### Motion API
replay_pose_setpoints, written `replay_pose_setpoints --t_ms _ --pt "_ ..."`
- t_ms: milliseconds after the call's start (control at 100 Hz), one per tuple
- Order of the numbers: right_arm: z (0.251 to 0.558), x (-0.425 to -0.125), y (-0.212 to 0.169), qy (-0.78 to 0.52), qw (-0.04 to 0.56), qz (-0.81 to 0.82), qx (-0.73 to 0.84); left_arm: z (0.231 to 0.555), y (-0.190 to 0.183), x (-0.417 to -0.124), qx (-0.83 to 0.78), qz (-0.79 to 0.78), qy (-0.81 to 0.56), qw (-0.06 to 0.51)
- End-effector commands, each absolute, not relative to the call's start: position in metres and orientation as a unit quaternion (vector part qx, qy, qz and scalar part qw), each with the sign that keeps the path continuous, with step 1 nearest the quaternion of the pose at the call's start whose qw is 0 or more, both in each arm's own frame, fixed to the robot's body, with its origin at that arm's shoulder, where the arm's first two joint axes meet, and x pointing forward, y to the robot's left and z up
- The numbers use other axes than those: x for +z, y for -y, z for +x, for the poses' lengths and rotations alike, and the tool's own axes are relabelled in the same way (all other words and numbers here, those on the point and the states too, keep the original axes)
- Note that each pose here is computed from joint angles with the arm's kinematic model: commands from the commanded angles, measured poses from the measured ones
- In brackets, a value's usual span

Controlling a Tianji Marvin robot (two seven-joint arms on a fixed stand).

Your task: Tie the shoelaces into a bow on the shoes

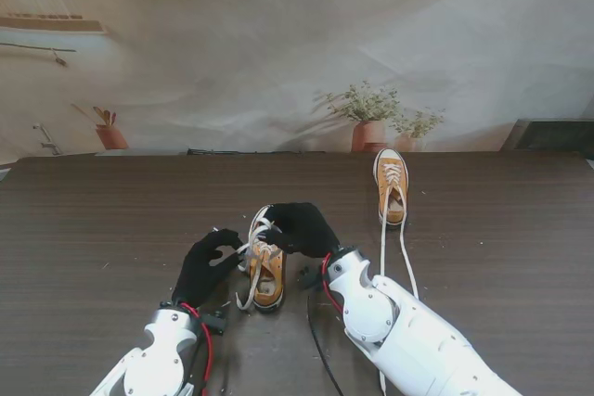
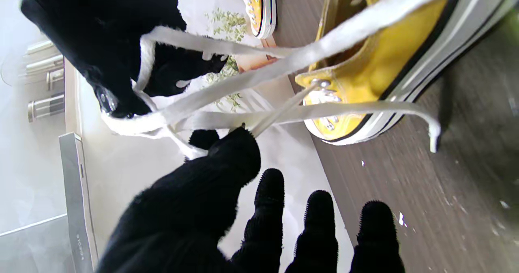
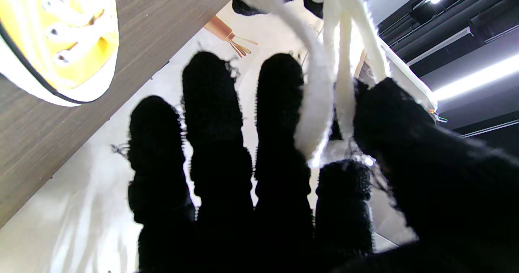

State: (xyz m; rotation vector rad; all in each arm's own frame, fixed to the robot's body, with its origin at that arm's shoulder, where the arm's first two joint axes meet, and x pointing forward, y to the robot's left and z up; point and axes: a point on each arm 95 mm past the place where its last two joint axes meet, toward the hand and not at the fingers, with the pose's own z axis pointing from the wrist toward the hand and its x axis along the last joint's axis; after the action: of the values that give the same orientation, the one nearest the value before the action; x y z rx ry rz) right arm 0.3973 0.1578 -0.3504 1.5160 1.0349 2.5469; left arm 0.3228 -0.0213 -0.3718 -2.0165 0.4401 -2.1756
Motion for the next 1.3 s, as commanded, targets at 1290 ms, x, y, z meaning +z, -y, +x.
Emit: replay_pose_setpoints --t_ms 1290 --pt "0.396 -0.351 -0.158 -0.340 0.001 0.481 0.808 0.306 0.021 -0.369 -0.683 -0.691 -0.217 -0.091"
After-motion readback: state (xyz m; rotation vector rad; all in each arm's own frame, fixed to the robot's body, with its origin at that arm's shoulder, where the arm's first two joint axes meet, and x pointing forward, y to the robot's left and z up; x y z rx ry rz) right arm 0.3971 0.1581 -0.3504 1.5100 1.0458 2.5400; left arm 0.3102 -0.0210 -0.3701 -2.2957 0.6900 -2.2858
